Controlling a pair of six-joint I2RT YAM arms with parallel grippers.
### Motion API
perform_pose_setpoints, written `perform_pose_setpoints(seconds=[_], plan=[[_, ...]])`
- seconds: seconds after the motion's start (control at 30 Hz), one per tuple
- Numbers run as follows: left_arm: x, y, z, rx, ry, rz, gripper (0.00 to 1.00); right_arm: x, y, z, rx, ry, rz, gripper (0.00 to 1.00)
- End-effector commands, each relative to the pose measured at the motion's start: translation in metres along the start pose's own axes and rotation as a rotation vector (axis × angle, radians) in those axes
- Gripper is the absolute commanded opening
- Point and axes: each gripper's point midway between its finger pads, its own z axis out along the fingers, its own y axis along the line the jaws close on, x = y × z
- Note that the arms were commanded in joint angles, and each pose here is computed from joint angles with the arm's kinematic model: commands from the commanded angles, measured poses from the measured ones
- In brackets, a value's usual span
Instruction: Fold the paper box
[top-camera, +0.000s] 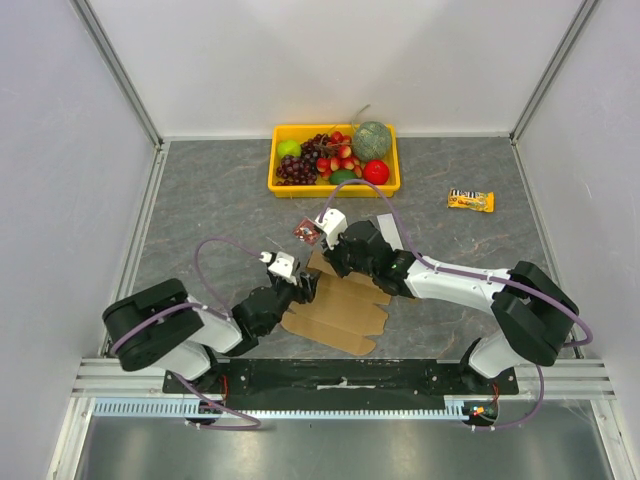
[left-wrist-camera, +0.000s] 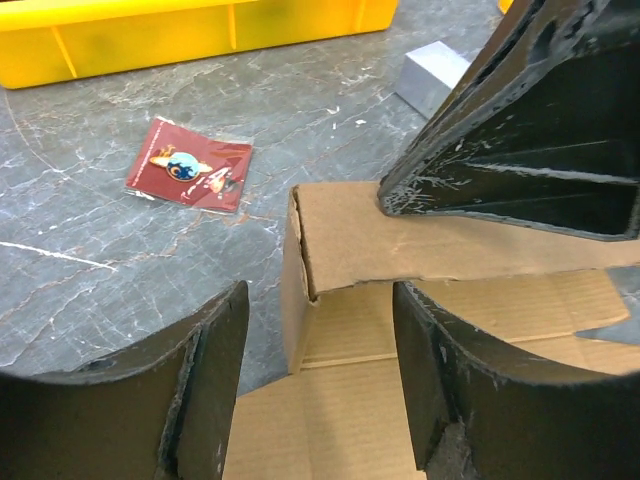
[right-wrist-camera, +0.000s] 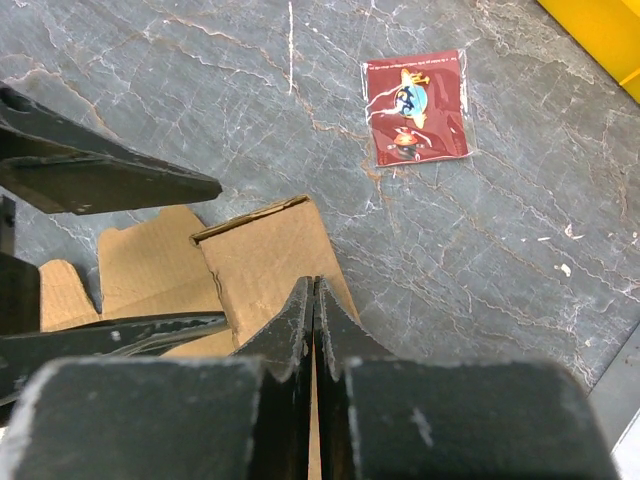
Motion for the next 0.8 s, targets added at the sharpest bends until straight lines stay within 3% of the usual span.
perform_pose_setpoints(seconds=[0.0,0.33,0.63,0.77], plan=[[0.003,-0.01,-0.015,0.05,0.038,-0.098,0.66,0.007,-0.006,-0.004,0.031,0.048,-0.015,0.03],[0.016,-0.023,-0.052,0.153,0.16,-0.161,0.65,0.005,-0.008,-0.003,0.039,0.045,-0.021,0.03],[-0.007,-0.006,-0.084,0.108,0.121,-0.334,0.45,0.003,-0.009,-0.007,0.045,0.032,-0.024,0.04],[-0.039,0.006,-0.092,0.068,0.038,-0.373,0.43,-0.011,-0.009,-0.014,0.046,-0.008,-0.016,0.06]])
